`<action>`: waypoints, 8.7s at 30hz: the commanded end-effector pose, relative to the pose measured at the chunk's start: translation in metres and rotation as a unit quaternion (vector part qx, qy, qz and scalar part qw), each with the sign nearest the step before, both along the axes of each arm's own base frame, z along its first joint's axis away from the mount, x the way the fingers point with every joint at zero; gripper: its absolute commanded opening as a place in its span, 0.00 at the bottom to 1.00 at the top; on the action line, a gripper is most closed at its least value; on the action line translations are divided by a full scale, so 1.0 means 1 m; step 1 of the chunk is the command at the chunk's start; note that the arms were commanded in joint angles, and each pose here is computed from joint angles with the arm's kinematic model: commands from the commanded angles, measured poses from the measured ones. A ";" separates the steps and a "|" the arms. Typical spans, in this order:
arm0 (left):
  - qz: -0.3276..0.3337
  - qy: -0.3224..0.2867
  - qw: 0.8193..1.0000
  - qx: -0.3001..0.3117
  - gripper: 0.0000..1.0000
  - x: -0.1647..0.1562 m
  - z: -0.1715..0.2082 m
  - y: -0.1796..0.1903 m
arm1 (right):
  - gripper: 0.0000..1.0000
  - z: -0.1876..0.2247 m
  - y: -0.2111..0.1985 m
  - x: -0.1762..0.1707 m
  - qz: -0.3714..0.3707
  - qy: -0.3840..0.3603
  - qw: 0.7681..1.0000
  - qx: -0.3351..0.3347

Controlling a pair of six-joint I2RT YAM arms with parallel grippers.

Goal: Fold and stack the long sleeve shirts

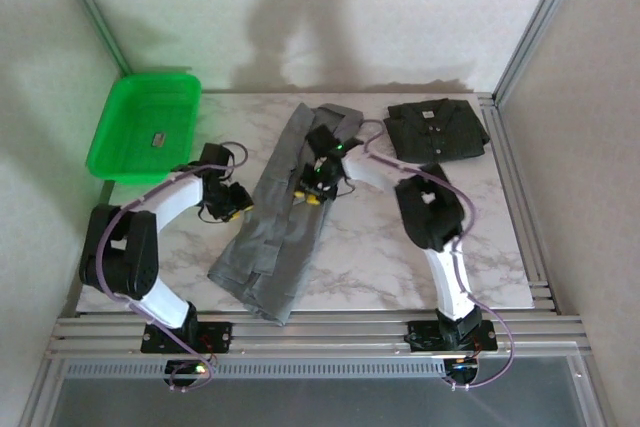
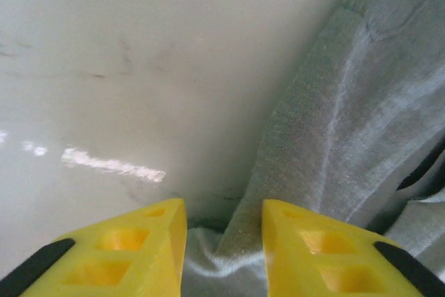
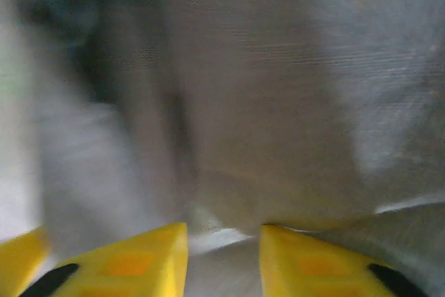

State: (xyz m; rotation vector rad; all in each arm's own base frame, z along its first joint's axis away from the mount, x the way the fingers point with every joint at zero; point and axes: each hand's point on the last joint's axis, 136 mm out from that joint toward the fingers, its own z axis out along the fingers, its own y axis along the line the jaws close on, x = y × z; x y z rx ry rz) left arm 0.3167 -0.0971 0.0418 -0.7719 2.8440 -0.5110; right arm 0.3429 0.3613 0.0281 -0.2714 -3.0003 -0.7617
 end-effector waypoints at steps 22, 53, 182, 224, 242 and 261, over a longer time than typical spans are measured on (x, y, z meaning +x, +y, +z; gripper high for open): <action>-0.009 0.034 0.999 -0.033 0.74 -0.063 -0.001 -0.046 | 0.64 0.046 -0.031 0.126 -0.017 -0.092 0.995 0.041; -0.038 0.058 0.991 -0.115 0.57 -0.189 -0.030 -0.084 | 0.59 0.014 -0.141 -0.253 0.170 0.107 0.975 0.091; -0.002 -0.211 0.974 -0.085 0.00 0.104 0.156 -0.051 | 0.00 0.152 -0.100 0.047 0.149 -0.064 0.983 0.088; -0.029 -0.204 0.979 -0.007 0.00 0.204 0.078 -0.053 | 0.00 0.072 -0.101 0.156 0.062 -0.080 0.990 0.099; -0.024 -0.211 0.977 -0.016 0.52 0.228 0.075 -0.059 | 0.32 0.075 -0.105 0.187 0.020 -0.102 0.987 0.123; -0.113 -0.247 0.953 -0.137 0.29 0.164 0.181 -0.162 | 0.58 0.129 -0.174 0.093 -0.008 -0.139 0.985 0.103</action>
